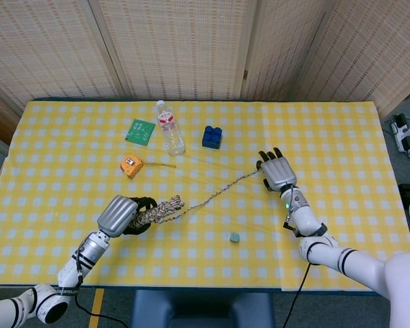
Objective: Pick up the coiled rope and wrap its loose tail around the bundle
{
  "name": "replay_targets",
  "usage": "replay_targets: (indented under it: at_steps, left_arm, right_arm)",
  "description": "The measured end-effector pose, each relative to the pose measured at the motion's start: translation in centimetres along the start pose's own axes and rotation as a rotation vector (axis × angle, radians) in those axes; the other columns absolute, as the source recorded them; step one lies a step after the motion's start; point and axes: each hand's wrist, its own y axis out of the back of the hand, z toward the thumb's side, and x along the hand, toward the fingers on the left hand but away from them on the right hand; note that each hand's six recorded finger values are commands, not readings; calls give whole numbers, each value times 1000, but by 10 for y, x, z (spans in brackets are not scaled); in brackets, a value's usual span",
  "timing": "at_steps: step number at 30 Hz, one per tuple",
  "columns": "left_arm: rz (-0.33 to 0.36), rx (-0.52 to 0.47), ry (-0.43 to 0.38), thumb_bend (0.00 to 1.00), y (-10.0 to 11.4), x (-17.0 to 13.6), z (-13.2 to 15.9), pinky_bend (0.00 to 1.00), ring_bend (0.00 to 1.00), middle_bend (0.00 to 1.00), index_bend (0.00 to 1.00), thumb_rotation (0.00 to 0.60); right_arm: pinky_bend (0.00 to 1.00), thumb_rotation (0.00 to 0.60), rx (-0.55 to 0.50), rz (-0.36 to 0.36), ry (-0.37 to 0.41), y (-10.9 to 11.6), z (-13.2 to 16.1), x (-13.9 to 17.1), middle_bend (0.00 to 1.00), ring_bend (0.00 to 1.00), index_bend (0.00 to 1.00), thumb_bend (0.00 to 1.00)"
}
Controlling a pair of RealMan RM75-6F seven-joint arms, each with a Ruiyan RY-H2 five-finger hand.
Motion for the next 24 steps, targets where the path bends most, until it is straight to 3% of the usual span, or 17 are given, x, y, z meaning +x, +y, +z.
replay_targets:
  at_steps: [24]
  left_arm:
    - [-2, -26, 18, 764, -4, -2, -5, 747, 622, 638, 653, 600]
  right_arm:
    - [0, 600, 72, 78, -27, -8, 35, -36, 122, 114, 348, 496]
